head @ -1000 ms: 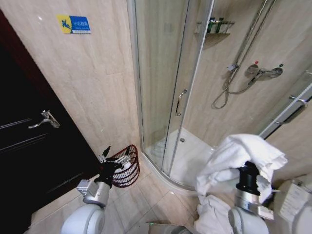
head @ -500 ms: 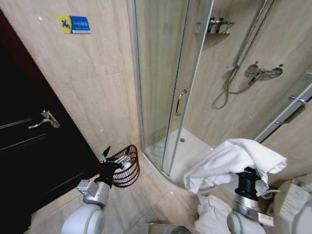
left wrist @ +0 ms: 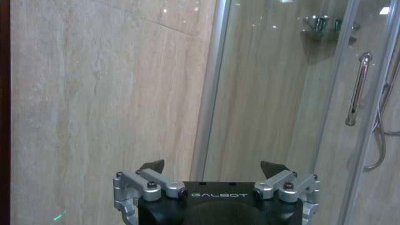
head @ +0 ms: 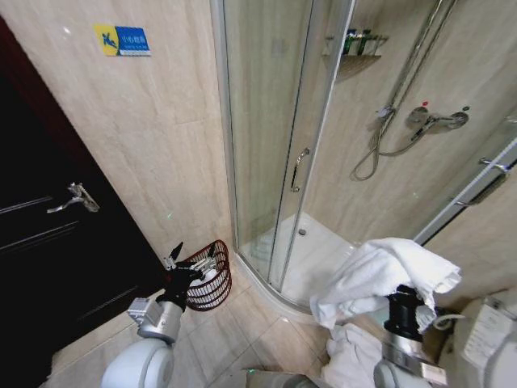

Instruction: Discard the used towel into the hamper.

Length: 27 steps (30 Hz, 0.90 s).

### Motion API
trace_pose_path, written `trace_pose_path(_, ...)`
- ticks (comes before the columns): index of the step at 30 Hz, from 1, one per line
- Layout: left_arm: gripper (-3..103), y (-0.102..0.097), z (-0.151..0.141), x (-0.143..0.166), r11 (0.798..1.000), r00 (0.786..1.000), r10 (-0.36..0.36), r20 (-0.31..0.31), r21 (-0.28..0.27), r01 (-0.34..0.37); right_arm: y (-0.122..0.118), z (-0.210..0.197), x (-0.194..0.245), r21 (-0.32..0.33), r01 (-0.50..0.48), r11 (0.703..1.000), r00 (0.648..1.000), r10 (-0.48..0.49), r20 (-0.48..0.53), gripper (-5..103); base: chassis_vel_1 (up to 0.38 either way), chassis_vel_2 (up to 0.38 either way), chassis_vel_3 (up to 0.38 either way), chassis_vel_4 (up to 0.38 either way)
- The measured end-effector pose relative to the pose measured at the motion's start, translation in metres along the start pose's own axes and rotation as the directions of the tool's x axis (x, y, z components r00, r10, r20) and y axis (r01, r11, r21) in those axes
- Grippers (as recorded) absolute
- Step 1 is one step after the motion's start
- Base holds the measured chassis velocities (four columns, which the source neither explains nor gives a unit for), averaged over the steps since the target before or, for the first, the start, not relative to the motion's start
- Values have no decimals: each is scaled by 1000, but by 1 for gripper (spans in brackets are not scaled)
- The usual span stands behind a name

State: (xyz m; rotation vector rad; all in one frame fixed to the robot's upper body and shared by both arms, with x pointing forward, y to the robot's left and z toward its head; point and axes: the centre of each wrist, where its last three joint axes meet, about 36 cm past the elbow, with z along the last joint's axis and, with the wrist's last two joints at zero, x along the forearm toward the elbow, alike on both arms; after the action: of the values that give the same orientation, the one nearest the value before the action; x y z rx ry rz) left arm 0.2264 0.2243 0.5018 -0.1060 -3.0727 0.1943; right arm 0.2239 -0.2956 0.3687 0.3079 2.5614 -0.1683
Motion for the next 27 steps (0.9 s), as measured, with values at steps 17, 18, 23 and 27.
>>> trace_pose_path(17,100,0,0,0,1000,1000,0,0,0,0,1,-2,0,-7,9,1000,1000,-8,26,7,15,-16,-17,22)
trace_pose_path(18,100,0,0,0,1000,1000,0,0,0,0,1,-2,-1,-7,9,1000,1000,-9,28,7,122,-110,-107,130)
trace_pose_path(23,100,0,0,0,1000,1000,0,0,0,0,1,-2,-1,-7,11,1000,999,-11,33,7,113,-131,-130,126)
trace_pose_path(27,100,0,0,0,1000,1000,0,0,0,0,1,-1,-2,-6,11,1000,999,-11,47,7,64,-93,-89,73)
